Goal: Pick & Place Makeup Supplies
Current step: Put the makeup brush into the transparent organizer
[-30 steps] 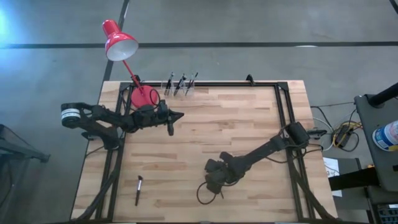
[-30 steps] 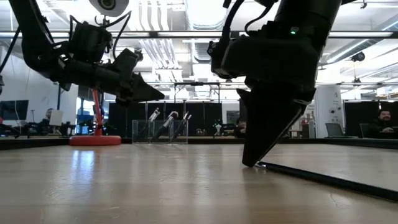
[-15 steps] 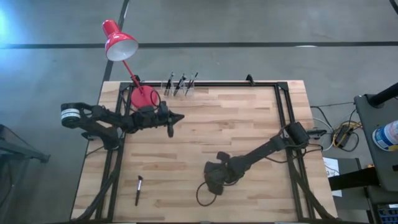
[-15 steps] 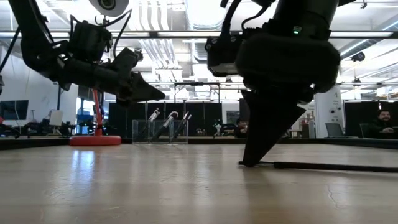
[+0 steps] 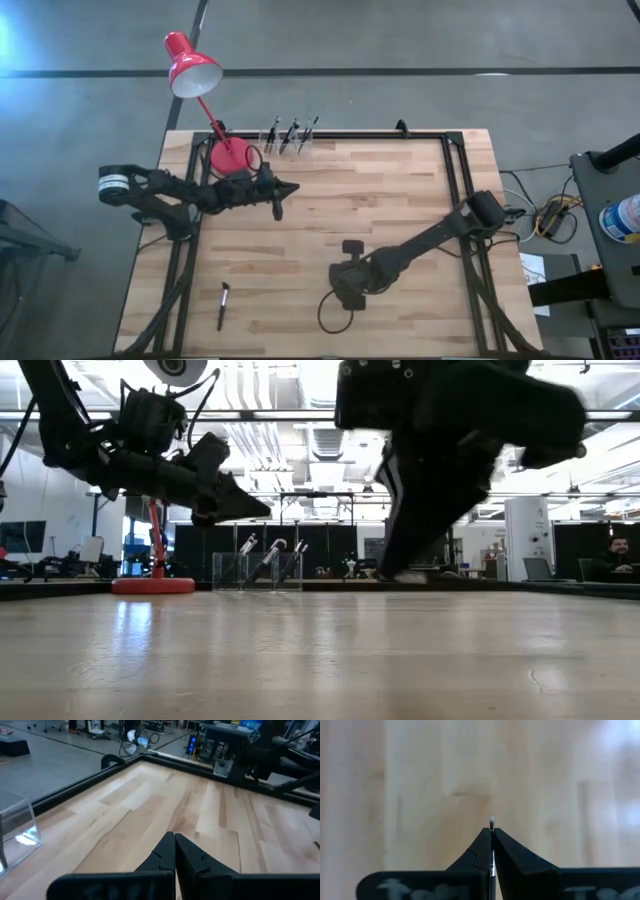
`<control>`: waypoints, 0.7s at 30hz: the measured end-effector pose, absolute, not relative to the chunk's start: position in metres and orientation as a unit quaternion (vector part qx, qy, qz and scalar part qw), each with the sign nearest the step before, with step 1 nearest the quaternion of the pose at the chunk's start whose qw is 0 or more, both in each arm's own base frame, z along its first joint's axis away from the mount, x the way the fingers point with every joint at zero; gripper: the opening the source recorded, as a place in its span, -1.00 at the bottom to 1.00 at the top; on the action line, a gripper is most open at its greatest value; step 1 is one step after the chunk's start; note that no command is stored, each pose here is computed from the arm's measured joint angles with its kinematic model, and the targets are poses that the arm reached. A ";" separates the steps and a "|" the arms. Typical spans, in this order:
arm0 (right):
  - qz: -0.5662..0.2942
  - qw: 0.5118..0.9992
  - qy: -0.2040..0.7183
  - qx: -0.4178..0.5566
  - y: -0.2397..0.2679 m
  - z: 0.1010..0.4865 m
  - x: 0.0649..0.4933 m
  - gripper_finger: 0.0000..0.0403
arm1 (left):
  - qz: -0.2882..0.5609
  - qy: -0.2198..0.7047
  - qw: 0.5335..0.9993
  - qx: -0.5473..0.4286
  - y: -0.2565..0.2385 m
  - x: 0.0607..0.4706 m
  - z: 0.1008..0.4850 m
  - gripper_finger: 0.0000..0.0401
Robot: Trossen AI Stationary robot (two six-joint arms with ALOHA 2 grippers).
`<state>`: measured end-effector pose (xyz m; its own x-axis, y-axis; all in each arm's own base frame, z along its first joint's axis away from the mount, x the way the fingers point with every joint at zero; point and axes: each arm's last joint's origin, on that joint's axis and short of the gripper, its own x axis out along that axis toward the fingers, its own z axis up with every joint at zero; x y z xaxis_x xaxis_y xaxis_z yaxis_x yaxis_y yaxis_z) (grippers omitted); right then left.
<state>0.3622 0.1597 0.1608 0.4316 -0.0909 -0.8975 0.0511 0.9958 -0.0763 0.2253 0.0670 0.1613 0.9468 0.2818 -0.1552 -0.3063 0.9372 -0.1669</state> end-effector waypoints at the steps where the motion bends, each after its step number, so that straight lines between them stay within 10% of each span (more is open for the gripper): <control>1: -0.043 0.850 0.525 -0.029 0.159 0.164 0.361 -0.96 | 0.148 0.063 0.983 -0.092 0.066 0.227 0.163 -0.99; 21: -0.047 0.985 0.139 -0.086 0.073 0.222 0.317 -0.96 | 0.057 -0.036 0.997 -0.035 0.033 0.253 0.187 -0.31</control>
<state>0.3173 0.0732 0.2218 0.9570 -0.1171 -0.2653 0.0693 0.9807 -0.1829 0.2530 0.0331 0.1867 0.9909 0.1162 0.0682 -0.1112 0.9911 -0.0733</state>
